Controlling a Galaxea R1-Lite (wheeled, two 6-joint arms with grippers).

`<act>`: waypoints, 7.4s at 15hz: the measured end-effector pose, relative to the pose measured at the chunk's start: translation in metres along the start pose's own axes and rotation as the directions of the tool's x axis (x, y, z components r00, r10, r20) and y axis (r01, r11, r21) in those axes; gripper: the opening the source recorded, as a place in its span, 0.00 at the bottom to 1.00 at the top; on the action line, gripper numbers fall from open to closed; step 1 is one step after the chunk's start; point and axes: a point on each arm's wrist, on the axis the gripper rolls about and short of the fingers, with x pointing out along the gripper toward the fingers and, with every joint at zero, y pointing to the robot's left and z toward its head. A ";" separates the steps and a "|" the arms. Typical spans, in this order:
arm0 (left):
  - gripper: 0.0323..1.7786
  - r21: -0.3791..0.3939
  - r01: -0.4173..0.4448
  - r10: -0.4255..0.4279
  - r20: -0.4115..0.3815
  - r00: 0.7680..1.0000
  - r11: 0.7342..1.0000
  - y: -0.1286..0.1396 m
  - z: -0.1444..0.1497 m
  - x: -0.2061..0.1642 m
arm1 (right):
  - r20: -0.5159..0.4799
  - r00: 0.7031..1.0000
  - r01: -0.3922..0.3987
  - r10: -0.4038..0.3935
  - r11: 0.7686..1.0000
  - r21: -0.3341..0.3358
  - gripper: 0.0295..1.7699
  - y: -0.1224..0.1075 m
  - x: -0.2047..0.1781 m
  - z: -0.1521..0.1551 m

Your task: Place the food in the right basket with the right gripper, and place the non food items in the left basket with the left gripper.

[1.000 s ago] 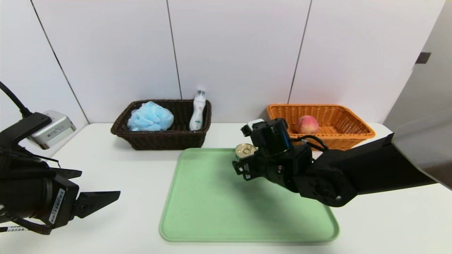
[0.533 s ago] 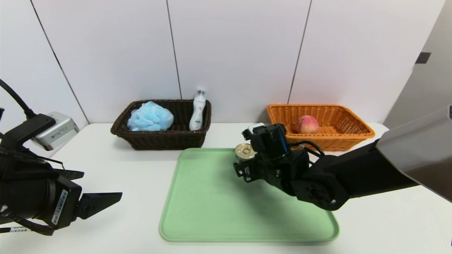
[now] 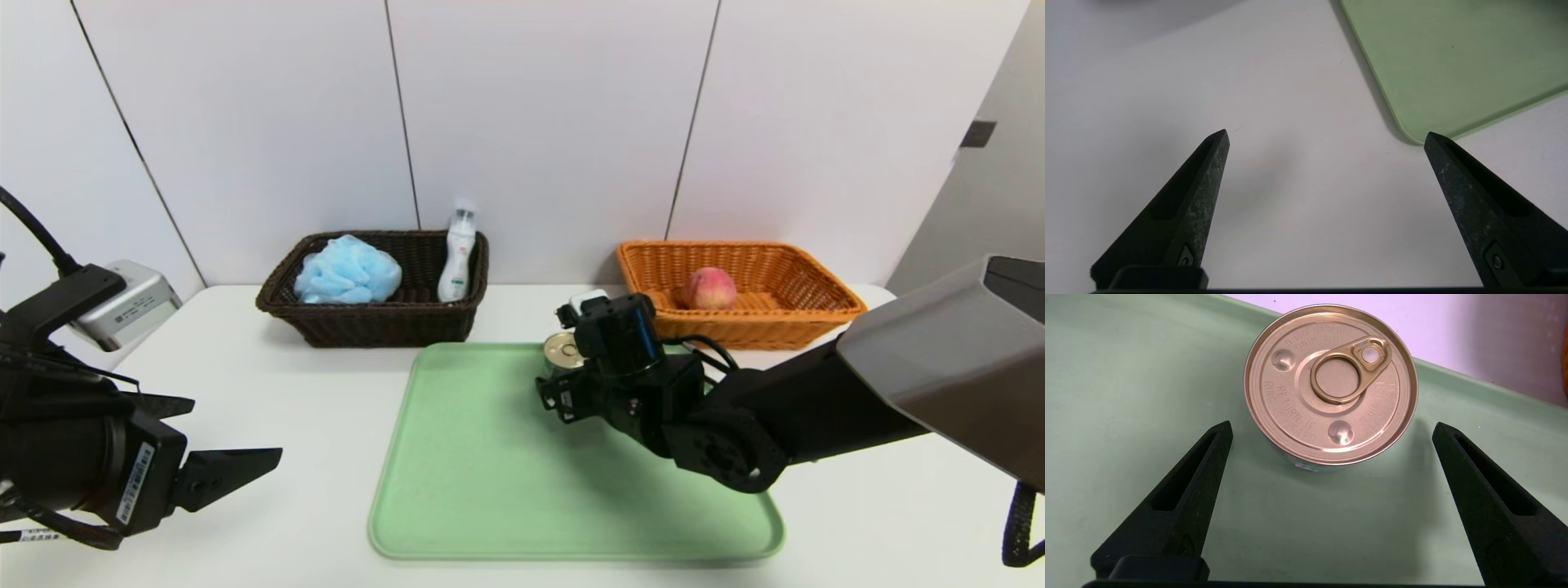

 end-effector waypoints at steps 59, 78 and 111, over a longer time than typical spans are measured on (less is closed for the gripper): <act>0.95 0.013 0.004 -0.005 0.026 1.000 1.000 -0.002 0.002 -0.005 | 0.198 0.909 0.312 -0.367 0.913 0.261 0.54 -0.197 -0.068 0.102; 0.95 0.004 0.004 -0.004 0.019 1.000 1.000 -0.002 -0.001 -0.005 | -0.203 0.874 0.481 -0.440 0.843 0.240 0.54 -0.281 0.004 0.072; 0.95 -0.019 -0.190 0.191 0.131 0.973 0.982 0.003 -0.015 -0.045 | -0.170 0.963 0.245 -0.211 0.946 0.213 0.95 -0.198 -0.219 0.087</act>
